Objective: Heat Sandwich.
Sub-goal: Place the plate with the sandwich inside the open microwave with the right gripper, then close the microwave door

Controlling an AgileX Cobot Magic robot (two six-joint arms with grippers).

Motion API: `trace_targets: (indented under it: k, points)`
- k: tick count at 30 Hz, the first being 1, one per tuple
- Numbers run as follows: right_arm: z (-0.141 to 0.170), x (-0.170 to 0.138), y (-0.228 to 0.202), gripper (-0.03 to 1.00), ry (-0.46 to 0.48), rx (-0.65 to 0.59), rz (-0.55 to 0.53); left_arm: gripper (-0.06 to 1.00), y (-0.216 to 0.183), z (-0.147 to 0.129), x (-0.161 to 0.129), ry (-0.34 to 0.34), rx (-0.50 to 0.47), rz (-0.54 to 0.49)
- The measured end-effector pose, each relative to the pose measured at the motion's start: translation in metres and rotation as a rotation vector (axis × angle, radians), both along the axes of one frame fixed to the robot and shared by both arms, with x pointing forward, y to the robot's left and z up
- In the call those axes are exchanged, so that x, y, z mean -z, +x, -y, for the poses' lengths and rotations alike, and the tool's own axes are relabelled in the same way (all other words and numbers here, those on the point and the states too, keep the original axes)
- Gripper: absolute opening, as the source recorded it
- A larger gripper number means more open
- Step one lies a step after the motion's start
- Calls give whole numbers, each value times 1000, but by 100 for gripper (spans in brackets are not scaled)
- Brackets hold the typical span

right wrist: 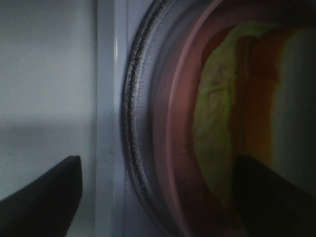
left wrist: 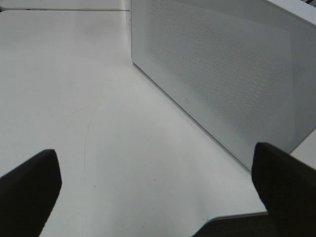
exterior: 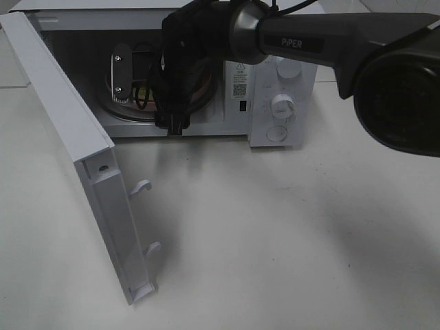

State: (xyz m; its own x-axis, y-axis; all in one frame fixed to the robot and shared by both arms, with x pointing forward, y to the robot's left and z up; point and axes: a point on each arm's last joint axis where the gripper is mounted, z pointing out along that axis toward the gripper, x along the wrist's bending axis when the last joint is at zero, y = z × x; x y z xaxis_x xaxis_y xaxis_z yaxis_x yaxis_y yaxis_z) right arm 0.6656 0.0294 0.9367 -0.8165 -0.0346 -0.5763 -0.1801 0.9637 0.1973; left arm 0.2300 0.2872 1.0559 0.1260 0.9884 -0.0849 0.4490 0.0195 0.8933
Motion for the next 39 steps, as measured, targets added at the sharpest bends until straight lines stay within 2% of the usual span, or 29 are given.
trace_targets:
  k: [15, 39]
  points:
    - [22, -9, -30, 76, -3, -27, -4, 97, 0, 0, 0, 0, 0, 0]
    - [82, -30, -110, 76, 22, -49, -21, 97, 0, 0, 0, 0, 0, 0]
